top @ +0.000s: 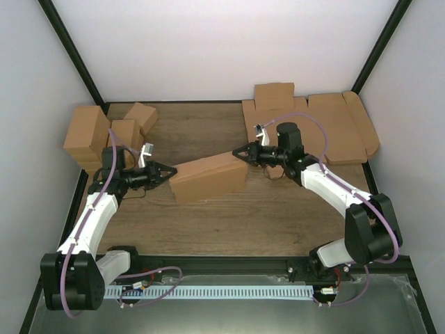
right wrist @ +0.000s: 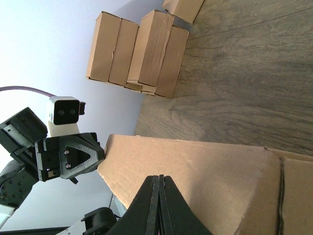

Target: Fold the paper box

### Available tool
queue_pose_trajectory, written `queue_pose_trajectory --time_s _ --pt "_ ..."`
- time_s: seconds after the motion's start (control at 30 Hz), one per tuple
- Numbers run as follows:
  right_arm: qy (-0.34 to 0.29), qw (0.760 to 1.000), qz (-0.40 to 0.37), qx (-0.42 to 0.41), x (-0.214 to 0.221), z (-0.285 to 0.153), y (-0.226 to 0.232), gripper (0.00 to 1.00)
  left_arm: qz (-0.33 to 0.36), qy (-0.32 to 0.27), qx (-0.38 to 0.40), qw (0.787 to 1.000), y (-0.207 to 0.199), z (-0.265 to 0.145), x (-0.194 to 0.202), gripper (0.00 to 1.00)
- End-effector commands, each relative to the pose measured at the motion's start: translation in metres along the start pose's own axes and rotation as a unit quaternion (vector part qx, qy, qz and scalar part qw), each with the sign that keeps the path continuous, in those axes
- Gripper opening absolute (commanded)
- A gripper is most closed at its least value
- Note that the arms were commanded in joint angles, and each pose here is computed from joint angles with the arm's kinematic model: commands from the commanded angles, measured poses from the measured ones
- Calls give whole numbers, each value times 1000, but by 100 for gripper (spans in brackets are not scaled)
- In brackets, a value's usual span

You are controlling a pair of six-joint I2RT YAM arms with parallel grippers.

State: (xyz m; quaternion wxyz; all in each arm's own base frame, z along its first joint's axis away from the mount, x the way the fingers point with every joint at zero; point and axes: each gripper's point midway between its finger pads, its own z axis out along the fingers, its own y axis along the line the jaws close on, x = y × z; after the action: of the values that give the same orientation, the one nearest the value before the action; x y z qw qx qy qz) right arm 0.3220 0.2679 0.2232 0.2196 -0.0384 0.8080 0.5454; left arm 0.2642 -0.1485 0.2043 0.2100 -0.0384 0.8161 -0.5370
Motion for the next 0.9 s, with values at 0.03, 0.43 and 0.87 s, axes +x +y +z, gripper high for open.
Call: queue_pose_trajectory --time_s 0.03,0.43,0.87 --pt "6 1000 -6 11 -13 -8 17 1 -26 10 -32 999 22 4 9 4" --pt "23 1000 14 13 -4 -3 -9 1 -22 10 -32 999 18 3 7 4" --pt "16 1000 -6 8 -12 -11 10 1 -23 9 -34 999 19 3 7 4"
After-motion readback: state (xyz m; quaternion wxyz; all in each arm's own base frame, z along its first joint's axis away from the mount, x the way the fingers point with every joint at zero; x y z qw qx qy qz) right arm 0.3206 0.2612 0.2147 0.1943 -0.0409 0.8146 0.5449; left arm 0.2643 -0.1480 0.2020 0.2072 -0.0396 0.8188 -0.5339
